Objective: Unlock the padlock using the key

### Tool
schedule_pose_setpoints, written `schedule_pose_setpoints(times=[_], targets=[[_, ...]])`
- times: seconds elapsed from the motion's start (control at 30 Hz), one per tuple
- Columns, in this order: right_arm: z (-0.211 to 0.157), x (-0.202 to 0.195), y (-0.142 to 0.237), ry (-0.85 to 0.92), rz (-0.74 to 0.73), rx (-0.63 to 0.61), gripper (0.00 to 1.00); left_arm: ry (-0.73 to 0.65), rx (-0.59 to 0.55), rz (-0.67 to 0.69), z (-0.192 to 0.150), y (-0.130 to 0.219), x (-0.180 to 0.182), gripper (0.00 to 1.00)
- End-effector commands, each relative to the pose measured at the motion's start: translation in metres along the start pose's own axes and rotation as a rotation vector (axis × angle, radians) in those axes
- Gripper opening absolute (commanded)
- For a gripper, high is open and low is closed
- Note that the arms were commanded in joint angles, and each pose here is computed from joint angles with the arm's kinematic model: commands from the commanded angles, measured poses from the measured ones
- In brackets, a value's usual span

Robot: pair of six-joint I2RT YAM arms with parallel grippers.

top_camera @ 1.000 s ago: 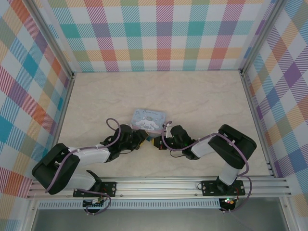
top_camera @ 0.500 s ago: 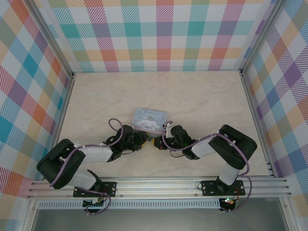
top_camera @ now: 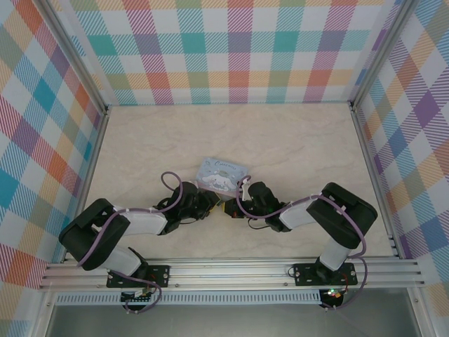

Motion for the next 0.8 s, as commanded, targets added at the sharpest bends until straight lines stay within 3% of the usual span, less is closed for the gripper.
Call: schedule_pose_setpoints(times=[0.0, 0.27, 0.53, 0.77], targets=[[0.013, 0.017, 0.002, 0.02, 0.075, -0.031, 0.06, -0.015, 0.017, -0.059, -0.006, -0.004, -0.015, 0.22], [0.01, 0.014, 0.007, 0.015, 0.047, -0.045, 0.1, -0.02, -0.002, -0.056, -0.006, -0.003, -0.018, 0.1], [0.006, 0.01, 0.011, 0.022, 0.013, -0.049, 0.25, -0.024, 0.001, -0.061, -0.007, -0.004, -0.023, 0.0], [0.007, 0.008, 0.021, 0.065, -0.028, -0.065, 0.37, -0.023, -0.001, -0.056, -0.006, -0.005, -0.023, 0.0]])
Point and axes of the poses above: each hand's point on the last joint's axis, 136 mm out from that joint toward the fingers, its own y axis back along the fingers, its own x axis along the line the jaws close on, z = x × y, the point moved 10 cm from there along y, back along the fingers, and after that the axes turned 13 degrees about y, right-handed, at the moved point
